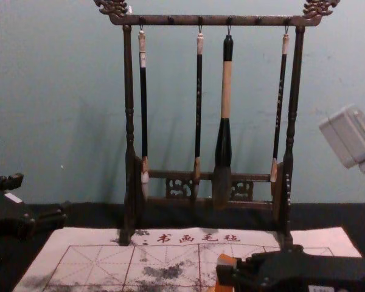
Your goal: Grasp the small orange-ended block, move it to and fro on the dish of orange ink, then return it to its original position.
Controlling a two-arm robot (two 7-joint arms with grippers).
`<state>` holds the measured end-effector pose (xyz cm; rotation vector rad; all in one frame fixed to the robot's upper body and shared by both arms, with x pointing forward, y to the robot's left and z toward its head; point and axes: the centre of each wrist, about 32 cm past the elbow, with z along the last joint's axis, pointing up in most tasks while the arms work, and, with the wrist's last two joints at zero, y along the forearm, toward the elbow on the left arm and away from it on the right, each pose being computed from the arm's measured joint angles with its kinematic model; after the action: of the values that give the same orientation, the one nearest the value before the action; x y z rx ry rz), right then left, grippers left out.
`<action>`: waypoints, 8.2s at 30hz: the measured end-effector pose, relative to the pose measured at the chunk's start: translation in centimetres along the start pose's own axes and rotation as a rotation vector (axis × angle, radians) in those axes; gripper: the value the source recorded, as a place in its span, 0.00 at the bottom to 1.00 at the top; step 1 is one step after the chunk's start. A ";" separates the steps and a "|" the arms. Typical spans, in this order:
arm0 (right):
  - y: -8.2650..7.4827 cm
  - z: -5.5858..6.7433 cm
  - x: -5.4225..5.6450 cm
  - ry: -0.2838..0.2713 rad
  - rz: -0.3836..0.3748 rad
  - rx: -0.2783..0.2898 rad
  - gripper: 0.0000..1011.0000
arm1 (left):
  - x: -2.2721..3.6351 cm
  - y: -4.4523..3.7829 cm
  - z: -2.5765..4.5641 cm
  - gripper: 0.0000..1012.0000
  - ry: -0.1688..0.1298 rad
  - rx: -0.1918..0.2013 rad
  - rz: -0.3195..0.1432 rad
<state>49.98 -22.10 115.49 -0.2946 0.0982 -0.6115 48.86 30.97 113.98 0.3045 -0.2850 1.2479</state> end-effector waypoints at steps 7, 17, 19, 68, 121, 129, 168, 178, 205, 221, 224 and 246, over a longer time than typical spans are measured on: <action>-0.2 -0.2 -0.3 0.007 0.004 -0.003 0.13 | 0.00 0.00 0.00 0.99 0.000 0.000 0.000; -0.6 -0.4 -0.7 0.013 0.012 -0.009 0.12 | 0.00 0.00 0.00 0.99 0.000 0.000 0.000; -0.7 -0.4 -0.8 0.015 0.014 -0.008 0.13 | 0.00 0.00 0.00 0.99 0.000 0.000 0.000; 1.4 -0.1 -2.2 0.012 0.084 -0.004 0.13 | 0.00 0.00 0.00 0.99 0.000 0.000 0.000; 1.9 -0.1 -0.6 0.051 -0.028 0.010 0.12 | 0.00 0.00 0.00 0.99 0.000 0.000 0.000; 1.3 -0.1 -0.6 0.054 -0.041 0.018 0.13 | 0.00 0.00 0.00 0.99 0.000 0.000 0.000; -0.1 -0.9 -2.2 0.066 0.008 -0.002 0.12 | 0.00 0.00 0.00 0.99 0.000 0.000 0.000; 0.8 -0.7 -2.7 0.063 0.046 -0.004 0.13 | 0.00 0.00 0.00 0.99 0.000 0.000 0.000; 3.1 -0.1 -2.0 0.065 0.049 -0.001 0.12 | 0.00 0.00 0.00 0.99 0.000 0.000 0.000; 2.7 -0.1 -1.1 0.068 -0.001 0.009 0.13 | 0.00 0.00 0.00 0.99 0.000 0.000 0.000; 2.6 -0.1 -1.1 0.068 -0.004 0.011 0.13 | 0.00 0.00 0.00 0.99 0.000 0.000 0.000; 1.6 -0.1 -0.8 0.060 -0.041 0.021 0.12 | 0.00 0.00 0.00 0.99 0.000 0.000 0.000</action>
<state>50.20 -20.47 114.95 -0.2582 0.1431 -0.6613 48.86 30.97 113.98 0.3045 -0.2850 1.2479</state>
